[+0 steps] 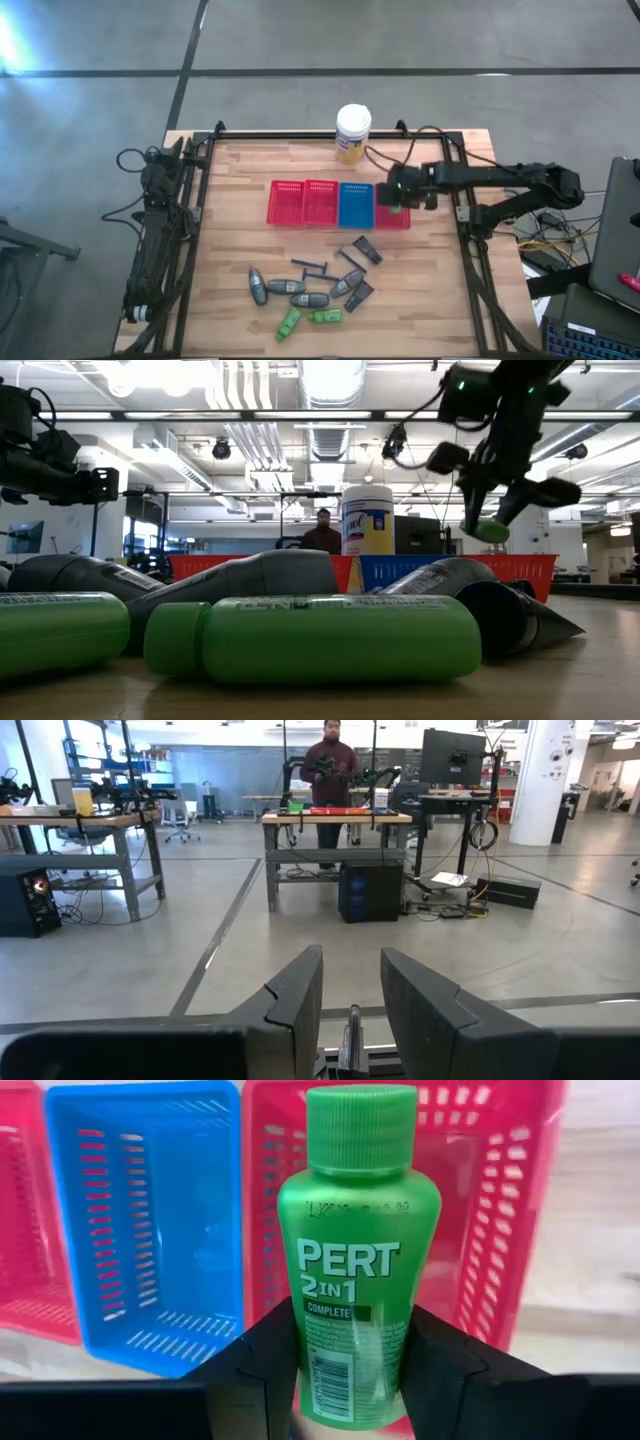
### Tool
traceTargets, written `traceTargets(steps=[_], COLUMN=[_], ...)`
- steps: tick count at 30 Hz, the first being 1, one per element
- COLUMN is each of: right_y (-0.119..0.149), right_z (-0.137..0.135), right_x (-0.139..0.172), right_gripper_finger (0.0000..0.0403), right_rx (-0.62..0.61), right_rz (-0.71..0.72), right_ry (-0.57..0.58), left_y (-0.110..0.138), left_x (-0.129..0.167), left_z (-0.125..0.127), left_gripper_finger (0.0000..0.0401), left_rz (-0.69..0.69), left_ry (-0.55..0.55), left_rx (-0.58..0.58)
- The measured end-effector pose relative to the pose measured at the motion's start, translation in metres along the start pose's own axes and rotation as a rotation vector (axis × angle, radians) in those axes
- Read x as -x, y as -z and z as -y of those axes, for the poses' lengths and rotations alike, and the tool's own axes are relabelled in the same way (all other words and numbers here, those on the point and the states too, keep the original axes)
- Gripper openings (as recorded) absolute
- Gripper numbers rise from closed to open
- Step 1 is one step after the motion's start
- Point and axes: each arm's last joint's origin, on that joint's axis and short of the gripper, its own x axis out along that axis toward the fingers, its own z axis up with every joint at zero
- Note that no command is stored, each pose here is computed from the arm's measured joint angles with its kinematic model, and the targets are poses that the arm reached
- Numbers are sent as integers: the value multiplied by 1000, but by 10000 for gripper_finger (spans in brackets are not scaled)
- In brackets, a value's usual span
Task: Pick & Place Travel size toiletries
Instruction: Put the green shampoo into the right red bin, then put the black deodorant into the left red bin
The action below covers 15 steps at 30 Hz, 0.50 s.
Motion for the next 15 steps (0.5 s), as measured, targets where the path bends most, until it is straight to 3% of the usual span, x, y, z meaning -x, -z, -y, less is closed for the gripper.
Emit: traceTargets(steps=[6, 15], right_y=[-8, -10], right_z=[0, -9], right_x=[-22, -31], right_gripper_finger=[160, 237], right_rx=[54, 105], right_rz=[-119, -111], right_ry=[64, 95], left_y=[0, 0], left_x=[0, 0], left_z=[0, 0], left_gripper_finger=[110, 110], left_rz=[0, -1], left_ry=[0, 0], left_rx=[0, -1])
